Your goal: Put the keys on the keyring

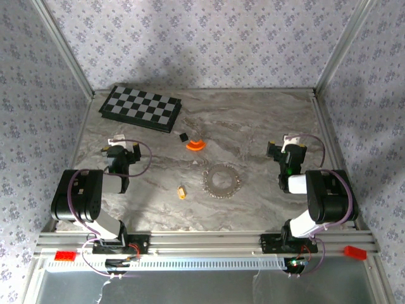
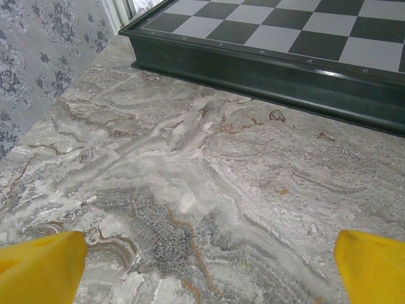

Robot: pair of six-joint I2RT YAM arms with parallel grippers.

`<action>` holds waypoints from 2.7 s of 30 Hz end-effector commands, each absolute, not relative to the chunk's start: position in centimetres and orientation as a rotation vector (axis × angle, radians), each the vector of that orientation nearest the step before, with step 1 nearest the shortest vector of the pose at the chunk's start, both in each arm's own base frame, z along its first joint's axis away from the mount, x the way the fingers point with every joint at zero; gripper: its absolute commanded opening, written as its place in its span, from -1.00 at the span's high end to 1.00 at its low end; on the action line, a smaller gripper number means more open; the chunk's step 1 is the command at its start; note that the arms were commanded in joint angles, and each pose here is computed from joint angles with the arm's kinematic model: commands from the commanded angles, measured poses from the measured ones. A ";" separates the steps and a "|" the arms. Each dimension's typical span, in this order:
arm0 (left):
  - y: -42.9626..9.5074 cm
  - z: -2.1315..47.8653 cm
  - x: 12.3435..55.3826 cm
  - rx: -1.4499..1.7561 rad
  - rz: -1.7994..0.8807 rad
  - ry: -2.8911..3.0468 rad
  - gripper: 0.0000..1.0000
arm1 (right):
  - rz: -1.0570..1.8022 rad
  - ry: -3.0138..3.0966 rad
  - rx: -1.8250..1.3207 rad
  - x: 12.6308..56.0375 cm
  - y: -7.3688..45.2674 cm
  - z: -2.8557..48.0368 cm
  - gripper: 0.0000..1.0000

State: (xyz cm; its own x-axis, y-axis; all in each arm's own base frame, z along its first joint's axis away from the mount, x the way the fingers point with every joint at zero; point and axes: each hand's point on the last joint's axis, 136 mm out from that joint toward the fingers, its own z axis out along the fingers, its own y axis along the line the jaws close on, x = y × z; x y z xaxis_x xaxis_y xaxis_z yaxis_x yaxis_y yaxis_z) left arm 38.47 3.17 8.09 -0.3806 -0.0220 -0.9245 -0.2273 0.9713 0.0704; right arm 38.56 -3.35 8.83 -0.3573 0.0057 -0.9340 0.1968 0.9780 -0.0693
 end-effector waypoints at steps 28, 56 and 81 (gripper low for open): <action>0.8 15.9 37.1 -0.127 0.141 1.914 -1.00 | -0.156 1.838 0.187 34.6 -2.0 17.7 -0.99; -12.0 18.2 28.3 -0.043 -0.500 2.265 -0.99 | 0.294 2.247 0.107 25.7 7.9 20.4 -0.99; -24.8 13.0 20.0 0.391 -0.740 2.392 -0.75 | 0.443 2.518 -0.244 19.4 16.1 14.6 -0.99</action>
